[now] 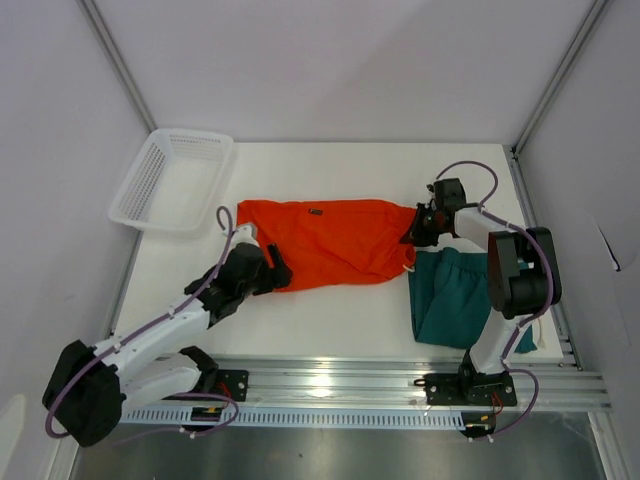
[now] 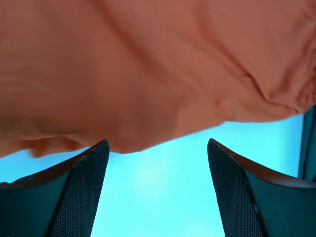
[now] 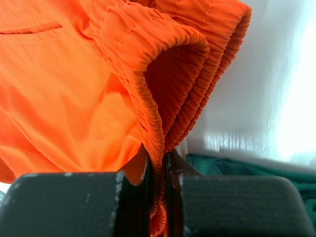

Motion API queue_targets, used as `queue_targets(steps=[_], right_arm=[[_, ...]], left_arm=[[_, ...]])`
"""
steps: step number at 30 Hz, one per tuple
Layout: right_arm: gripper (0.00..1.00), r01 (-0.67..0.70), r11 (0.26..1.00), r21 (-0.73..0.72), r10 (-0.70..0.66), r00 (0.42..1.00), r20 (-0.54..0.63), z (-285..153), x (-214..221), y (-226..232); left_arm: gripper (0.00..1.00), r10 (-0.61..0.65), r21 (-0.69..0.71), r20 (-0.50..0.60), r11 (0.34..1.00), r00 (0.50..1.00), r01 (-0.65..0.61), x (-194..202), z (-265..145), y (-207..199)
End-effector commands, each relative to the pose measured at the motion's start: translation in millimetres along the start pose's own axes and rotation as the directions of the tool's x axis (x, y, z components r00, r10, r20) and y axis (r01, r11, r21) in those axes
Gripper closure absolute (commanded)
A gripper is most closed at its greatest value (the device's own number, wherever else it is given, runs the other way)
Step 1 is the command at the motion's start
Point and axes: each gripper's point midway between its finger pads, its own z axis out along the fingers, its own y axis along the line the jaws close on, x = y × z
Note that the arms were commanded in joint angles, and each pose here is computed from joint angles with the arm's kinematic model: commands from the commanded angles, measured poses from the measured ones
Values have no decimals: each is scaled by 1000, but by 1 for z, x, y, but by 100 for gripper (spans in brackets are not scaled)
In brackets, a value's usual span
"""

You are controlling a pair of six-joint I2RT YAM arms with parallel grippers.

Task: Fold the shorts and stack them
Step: Fold the shorts

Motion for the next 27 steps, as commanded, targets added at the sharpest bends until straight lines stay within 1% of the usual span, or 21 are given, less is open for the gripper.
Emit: queue_targets(steps=[1,2,3,5,6,9,10,14,15,17,18,20,22,25,26,27], right_arm=[[100,57,998,35,-57,998,2,1,-11,-8],[100,57,998,32,-58,998,2,1,-13,-9],[100,58,998,30,-58,998,8,1,-17,-7],[100,55,998,34,-55,998,9,1,-19,-8],[100,54,998,36,-54,998,7,1,-20,-8],[100,51,998,34,-51,999,5,3,-23,-7],[100,49,998,34,-49,999,8,2,-25,-7],[100,32,999,37,-33,999,8,3,-27,-10],[100,31,999,31,-32,999,12,3,-28,-10],[100,27,999,19,-27,1000,7,3,-27,-8],[100,28,1000,15,-28,1000,9,3,-27,-7],[100,23,1000,13,-23,1000,10,3,-28,-7],[100,19,1000,4,-19,1000,9,2,-28,-6],[100,18,1000,-1,-18,1000,15,0,-29,-4],[100,20,1000,-2,-20,1000,16,-1,-30,-4],[100,18,1000,-5,-18,1000,14,-1,-29,-4]], left_arm=[[18,-40,-54,-17,998,999,39,2,-10,38],[19,-58,-58,-8,997,998,58,-1,-12,44],[19,-95,-81,19,992,995,97,-7,-16,59],[19,-130,-103,22,986,991,132,-4,-19,73],[19,-158,-120,44,980,986,162,-10,-21,81],[17,-212,-127,79,967,974,220,-12,-30,94],[16,-224,-115,95,965,970,234,-13,-33,94],[14,-305,-157,73,937,949,313,0,-32,105],[14,-325,-158,87,929,942,335,-3,-31,108],[14,-359,-173,78,914,930,367,1,-28,116],[14,-363,-152,86,915,928,373,-4,-25,114],[14,-379,-174,75,906,923,386,-1,-20,120],[15,-387,-158,64,906,920,392,-1,-16,118],[17,-398,-140,107,901,911,410,-9,-12,119],[17,-405,-143,106,898,908,417,-8,-11,120],[18,-407,-116,129,900,904,421,-14,-12,117]])
